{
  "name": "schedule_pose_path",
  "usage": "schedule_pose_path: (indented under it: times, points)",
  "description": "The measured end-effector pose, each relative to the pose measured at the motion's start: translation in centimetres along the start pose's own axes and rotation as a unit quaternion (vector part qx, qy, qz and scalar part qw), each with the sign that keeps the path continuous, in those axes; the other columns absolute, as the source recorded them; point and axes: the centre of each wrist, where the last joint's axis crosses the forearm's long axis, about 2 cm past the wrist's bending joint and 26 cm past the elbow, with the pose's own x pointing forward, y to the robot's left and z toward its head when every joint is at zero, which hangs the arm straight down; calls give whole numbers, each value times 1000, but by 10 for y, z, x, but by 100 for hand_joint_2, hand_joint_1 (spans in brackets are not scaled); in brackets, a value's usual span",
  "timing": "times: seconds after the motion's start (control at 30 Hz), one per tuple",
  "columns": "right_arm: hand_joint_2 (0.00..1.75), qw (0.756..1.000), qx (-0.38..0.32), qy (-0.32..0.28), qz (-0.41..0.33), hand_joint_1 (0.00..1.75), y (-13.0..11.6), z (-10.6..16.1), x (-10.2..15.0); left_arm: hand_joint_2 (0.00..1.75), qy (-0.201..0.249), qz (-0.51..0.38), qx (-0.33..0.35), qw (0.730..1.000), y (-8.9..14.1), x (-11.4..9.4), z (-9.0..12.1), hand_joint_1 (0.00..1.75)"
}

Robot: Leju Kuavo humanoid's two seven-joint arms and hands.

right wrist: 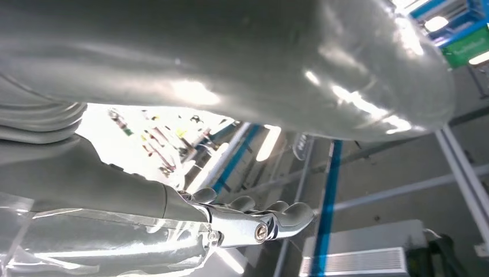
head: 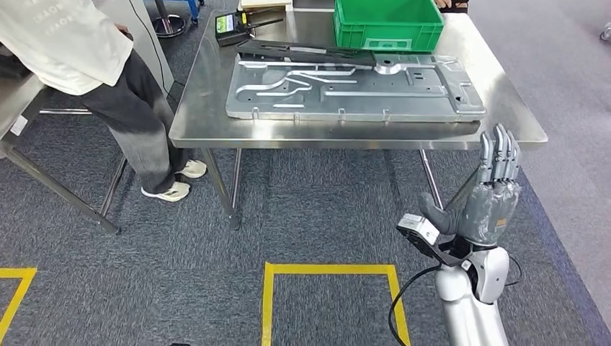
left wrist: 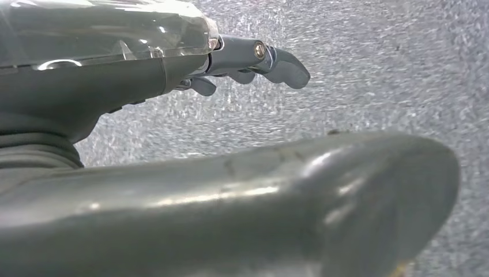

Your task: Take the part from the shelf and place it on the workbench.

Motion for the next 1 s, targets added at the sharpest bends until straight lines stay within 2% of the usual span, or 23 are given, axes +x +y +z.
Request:
schedule_pose_path:
  times: [0.4, 0.7, 1.0]
  points:
    - [0, 1000, -13, 1, 1, 0, -3, -3, -3, 0, 13, 9, 4, 1000, 1, 0, -1, 0]
    - [0, 998, -36, 2, -41, 0, 5, -15, 7, 0, 24, 19, 7, 1000, 0, 1, -1, 0]
    - [0, 997, -42, 5, -59, 0, 7, -15, 8, 0, 52, 23, 8, 998, 1, -2, 0, 0]
